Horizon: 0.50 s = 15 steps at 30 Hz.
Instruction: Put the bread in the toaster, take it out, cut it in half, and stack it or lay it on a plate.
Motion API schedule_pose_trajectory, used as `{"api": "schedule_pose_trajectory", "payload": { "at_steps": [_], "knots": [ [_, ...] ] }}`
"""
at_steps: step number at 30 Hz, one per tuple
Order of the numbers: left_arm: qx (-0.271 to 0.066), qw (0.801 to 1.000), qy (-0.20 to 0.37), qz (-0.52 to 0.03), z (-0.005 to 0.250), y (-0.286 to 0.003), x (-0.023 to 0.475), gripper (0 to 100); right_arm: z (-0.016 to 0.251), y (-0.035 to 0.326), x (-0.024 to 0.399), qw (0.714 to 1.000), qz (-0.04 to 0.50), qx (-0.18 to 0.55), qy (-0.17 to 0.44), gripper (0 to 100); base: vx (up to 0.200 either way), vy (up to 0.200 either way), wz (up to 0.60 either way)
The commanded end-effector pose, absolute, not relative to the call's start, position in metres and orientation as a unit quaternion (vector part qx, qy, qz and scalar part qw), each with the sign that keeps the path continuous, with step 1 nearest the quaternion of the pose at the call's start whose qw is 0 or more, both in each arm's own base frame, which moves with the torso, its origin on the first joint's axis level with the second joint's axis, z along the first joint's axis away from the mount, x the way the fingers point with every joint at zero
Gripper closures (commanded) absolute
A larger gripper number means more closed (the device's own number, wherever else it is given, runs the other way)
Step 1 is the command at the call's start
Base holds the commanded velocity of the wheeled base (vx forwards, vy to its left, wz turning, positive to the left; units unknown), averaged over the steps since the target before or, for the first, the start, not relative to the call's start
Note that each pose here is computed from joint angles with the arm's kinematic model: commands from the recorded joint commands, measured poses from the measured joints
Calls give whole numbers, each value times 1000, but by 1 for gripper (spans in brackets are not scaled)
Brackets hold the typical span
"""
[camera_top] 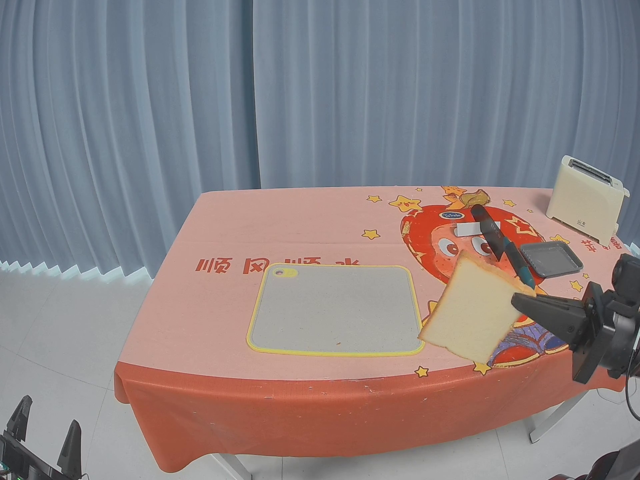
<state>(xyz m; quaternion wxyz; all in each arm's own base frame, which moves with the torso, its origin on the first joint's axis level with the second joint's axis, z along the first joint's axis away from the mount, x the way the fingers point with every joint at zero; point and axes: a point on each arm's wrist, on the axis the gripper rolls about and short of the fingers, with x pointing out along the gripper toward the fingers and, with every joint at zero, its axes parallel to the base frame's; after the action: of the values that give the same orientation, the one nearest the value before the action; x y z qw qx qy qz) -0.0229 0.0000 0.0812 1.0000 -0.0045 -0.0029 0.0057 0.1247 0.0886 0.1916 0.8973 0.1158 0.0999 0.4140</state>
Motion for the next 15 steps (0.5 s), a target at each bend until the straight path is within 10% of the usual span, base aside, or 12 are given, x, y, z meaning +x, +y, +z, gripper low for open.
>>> {"api": "schedule_pose_trajectory", "payload": {
  "at_steps": [1, 15],
  "knots": [
    [-5, 1000, -2, 6, 76, 0, -23, 0, 184, 95, 131, 893, 415, 120, 127, 100, 0, 0, 0],
    [-5, 1000, -2, 6, 76, 0, -23, 0, 190, 116, 143, 864, 433, 224, 128, 100, 0, 0, 0]
  ]
}}
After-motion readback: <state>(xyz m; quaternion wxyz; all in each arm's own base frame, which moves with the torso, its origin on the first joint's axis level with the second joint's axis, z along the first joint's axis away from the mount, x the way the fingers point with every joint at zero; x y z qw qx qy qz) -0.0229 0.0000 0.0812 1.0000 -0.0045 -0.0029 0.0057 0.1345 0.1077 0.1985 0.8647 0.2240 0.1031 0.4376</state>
